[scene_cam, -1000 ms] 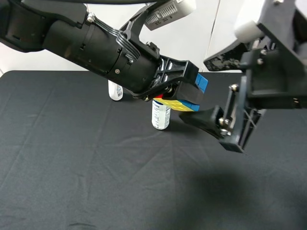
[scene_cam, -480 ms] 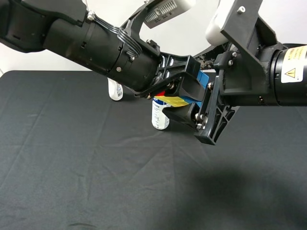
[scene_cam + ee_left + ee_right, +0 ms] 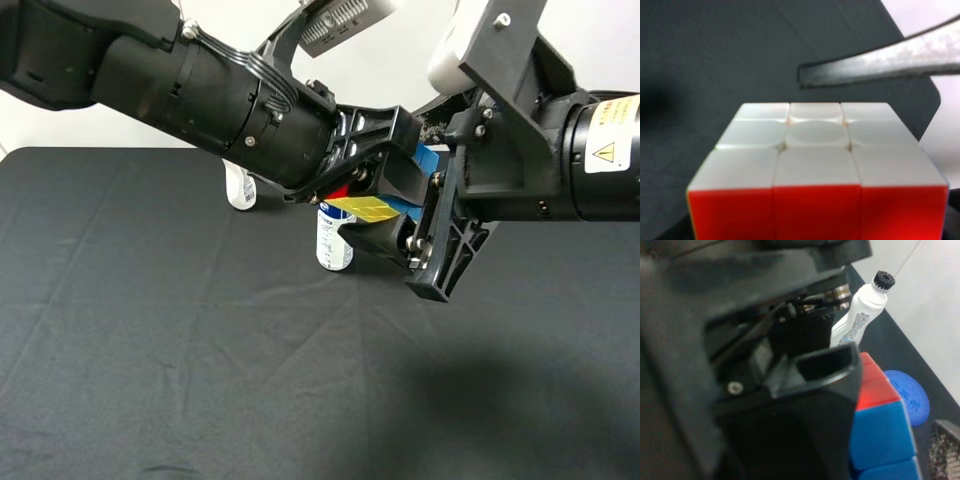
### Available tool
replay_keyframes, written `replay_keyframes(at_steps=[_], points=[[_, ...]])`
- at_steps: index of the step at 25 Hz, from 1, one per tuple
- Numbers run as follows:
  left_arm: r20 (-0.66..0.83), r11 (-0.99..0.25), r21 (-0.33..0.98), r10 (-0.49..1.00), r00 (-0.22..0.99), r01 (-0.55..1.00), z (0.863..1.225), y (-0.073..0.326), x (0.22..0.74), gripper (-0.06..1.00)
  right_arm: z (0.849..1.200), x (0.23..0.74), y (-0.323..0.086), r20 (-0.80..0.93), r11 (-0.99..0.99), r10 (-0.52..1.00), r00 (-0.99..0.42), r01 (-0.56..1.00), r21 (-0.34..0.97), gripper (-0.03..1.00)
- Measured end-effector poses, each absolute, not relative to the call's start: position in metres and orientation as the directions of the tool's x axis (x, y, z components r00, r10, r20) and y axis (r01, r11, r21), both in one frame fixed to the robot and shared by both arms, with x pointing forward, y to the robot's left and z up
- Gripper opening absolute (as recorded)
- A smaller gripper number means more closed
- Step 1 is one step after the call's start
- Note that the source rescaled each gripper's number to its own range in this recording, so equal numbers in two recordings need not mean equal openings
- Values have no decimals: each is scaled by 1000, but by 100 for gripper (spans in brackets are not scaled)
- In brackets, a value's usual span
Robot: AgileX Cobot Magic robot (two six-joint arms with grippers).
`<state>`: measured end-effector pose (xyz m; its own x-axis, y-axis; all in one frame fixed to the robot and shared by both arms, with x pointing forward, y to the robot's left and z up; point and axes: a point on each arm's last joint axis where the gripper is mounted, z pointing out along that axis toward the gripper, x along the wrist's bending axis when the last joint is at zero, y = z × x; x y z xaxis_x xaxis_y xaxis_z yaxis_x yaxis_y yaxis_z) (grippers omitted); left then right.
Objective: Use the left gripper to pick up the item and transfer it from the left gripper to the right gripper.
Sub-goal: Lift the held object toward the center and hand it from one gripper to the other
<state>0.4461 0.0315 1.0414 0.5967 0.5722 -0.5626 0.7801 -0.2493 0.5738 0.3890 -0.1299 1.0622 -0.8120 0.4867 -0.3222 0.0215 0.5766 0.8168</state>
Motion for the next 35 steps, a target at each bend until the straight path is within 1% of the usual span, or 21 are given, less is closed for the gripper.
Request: replay_keyframes(at_steps=[5, 12, 13, 14, 15, 16, 17, 34, 35], points=[[-564, -249, 573, 572, 596, 781, 1041, 31, 446, 0, 1051, 395, -123, -312, 602, 478, -821, 47, 797, 100], [-567, -258, 566, 568, 597, 783, 1040, 31, 445, 0, 1049, 398, -120, -306, 595, 484, -820, 51, 802, 100], [-567, -258, 566, 568, 597, 783, 1040, 31, 445, 0, 1049, 398, -120, -306, 595, 484, -820, 52, 802, 98], [-567, -257, 566, 568, 597, 783, 1040, 31, 445, 0, 1049, 398, -120, -305, 594, 484, -820, 52, 802, 86], [-567, -259, 565, 567, 597, 783, 1040, 31, 445, 0, 1049, 398, -120, -307, 595, 483, -820, 50, 802, 61], [-571, -265, 559, 564, 596, 786, 1040, 31, 444, 0, 1049, 398, -121, -311, 596, 483, -819, 47, 801, 24], [-584, -257, 546, 566, 582, 797, 1040, 31, 443, 0, 1049, 398, -121, -329, 612, 468, -820, 31, 791, 9], [-575, -258, 551, 573, 585, 794, 1039, 32, 444, 0, 1049, 398, -121, -342, 619, 461, -819, 21, 785, 9], [-563, -262, 560, 576, 593, 786, 1039, 32, 445, 7, 1048, 398, -121, -333, 615, 466, -820, 30, 788, 6]])
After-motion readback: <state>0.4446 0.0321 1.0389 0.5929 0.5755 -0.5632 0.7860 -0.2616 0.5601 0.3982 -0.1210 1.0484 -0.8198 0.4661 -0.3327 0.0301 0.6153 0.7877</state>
